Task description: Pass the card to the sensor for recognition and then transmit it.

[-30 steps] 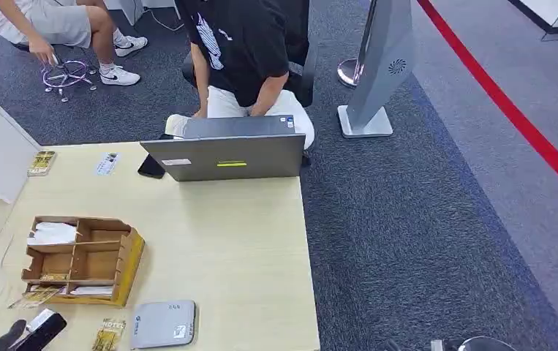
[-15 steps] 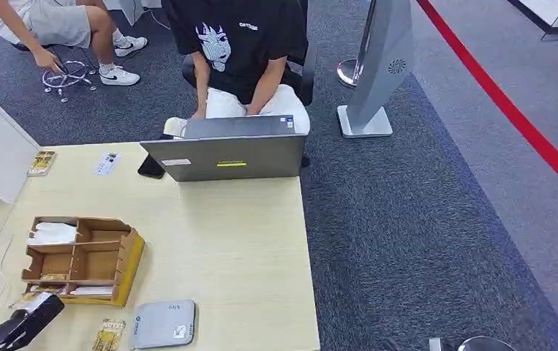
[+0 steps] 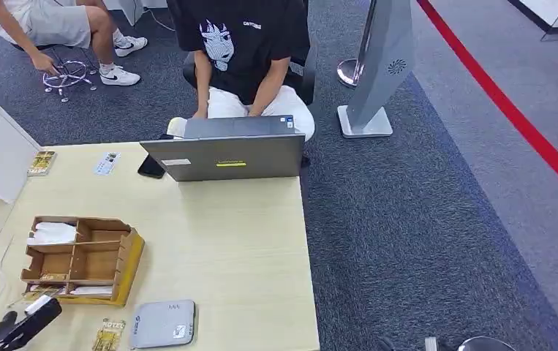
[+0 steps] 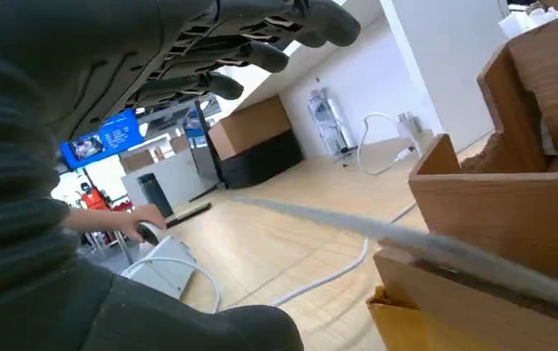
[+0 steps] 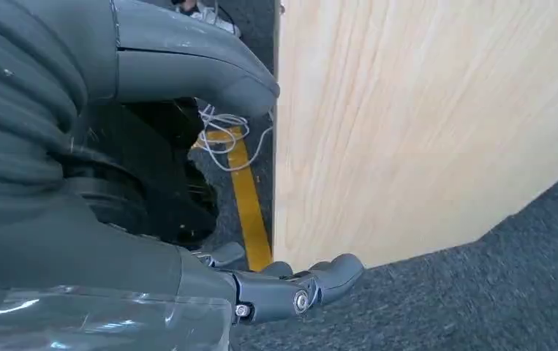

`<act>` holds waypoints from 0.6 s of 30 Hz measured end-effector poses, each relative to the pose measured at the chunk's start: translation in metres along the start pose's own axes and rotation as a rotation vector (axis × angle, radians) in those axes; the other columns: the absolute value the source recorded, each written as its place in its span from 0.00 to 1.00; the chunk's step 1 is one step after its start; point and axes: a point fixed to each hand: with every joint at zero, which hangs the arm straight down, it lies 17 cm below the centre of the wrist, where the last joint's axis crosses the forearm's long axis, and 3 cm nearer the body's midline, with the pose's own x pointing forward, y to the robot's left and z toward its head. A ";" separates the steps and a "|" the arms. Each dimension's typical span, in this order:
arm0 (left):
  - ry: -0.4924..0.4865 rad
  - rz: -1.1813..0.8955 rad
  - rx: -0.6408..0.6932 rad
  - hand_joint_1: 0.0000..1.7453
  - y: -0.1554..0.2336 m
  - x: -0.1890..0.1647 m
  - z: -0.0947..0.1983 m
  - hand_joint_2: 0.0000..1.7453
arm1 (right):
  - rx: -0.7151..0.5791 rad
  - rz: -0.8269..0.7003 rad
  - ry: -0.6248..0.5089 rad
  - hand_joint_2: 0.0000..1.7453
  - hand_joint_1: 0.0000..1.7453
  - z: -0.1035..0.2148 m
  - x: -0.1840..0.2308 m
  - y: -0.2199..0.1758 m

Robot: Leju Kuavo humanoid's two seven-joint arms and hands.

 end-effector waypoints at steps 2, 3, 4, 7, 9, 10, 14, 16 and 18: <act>-0.008 -0.026 -0.005 0.00 -0.001 -0.001 0.000 1.00 | 0.000 -0.006 -0.005 1.00 0.00 0.000 0.000 0.001; -0.014 -0.039 -0.008 0.00 -0.001 -0.001 0.000 1.00 | 0.001 -0.010 -0.008 1.00 0.00 -0.001 0.001 0.001; -0.019 -0.053 -0.008 0.00 -0.001 -0.001 -0.001 1.00 | 0.002 -0.014 -0.009 1.00 0.00 -0.001 0.001 0.002; -0.045 -0.094 -0.007 0.00 0.000 0.002 -0.001 1.00 | 0.001 -0.024 -0.011 1.00 0.00 -0.002 0.000 0.004; -0.063 -0.112 -0.006 0.00 -0.001 0.004 -0.001 1.00 | 0.001 -0.028 -0.011 1.00 0.00 -0.003 0.000 0.006; -0.071 -0.120 -0.005 0.00 -0.002 0.006 -0.001 1.00 | -0.001 -0.033 -0.013 1.00 0.00 -0.003 0.000 0.006; -0.093 -0.140 -0.002 0.00 -0.003 0.009 -0.003 1.00 | 0.004 -0.047 -0.020 1.00 0.00 -0.004 0.000 0.011; -0.101 -0.147 -0.004 0.00 -0.005 0.010 -0.003 1.00 | 0.001 -0.050 -0.021 1.00 0.00 -0.005 -0.001 0.011; -0.107 -0.151 0.000 0.00 -0.005 0.011 -0.003 1.00 | 0.004 -0.056 -0.023 1.00 0.00 -0.005 0.000 0.012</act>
